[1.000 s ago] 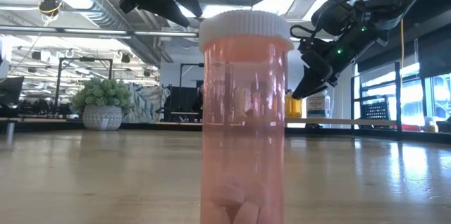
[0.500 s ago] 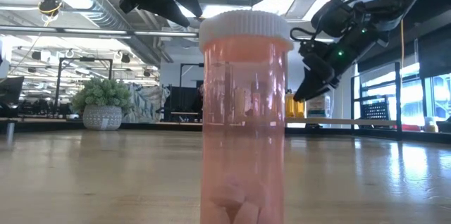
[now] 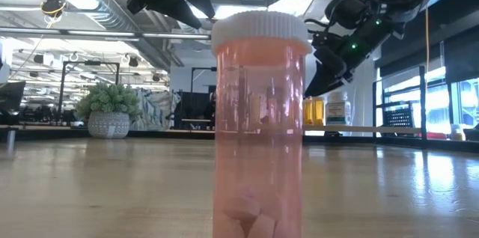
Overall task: Pick and place medicine bottles onto shelf by color
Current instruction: Put the pink pill bottle on the shelf aligned with the other pink pill bottles
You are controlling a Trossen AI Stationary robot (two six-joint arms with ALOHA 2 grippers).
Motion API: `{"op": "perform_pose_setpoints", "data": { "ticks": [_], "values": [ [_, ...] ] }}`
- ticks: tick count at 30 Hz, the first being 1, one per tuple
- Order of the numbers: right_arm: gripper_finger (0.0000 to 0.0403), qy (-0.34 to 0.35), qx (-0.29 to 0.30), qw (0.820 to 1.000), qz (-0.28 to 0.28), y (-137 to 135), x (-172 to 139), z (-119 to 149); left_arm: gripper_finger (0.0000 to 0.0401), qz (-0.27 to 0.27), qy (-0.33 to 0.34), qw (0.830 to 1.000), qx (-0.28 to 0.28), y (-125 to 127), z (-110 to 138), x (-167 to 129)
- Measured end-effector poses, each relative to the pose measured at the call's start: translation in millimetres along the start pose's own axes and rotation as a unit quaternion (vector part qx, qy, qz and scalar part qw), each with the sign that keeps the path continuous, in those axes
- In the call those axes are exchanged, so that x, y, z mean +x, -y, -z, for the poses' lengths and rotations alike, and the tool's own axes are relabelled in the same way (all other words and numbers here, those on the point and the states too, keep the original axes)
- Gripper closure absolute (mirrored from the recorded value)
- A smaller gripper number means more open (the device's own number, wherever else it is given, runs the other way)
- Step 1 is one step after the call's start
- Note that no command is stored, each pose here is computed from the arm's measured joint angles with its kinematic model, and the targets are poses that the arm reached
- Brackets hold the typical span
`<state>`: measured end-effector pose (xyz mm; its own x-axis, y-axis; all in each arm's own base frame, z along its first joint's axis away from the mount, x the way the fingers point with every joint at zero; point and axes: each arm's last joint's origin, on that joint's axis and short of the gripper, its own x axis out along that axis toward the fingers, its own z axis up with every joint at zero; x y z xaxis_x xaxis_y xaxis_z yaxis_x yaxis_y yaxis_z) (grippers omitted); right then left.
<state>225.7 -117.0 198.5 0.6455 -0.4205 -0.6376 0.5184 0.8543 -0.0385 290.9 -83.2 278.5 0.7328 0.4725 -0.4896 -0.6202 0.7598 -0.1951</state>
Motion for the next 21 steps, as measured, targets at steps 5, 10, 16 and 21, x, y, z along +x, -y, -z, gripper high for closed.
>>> {"op": "perform_pose_setpoints", "data": {
  "ticks": [5,10,16,21],
  "values": [
    [0.0187,-0.006,-0.003,0.999,0.047,3,-5,-11,0.0237,0.0,0.0,1.0,-0.003,0,0,0],
    [0.0187,-0.009,-0.012,1.0,0.027,-2,-25,-25,0.0237,0.002,-0.002,1.0,-0.003,0,0,0],
    [0.0187,0.052,-0.059,0.996,-0.038,-17,-79,-44,0.0237,0.068,-0.047,0.996,0.029,9,6,-7],
    [0.0187,0.129,-0.15,0.966,-0.169,-36,-128,-46,0.0237,0.189,-0.059,0.976,0.086,30,12,-23]
  ]
}}
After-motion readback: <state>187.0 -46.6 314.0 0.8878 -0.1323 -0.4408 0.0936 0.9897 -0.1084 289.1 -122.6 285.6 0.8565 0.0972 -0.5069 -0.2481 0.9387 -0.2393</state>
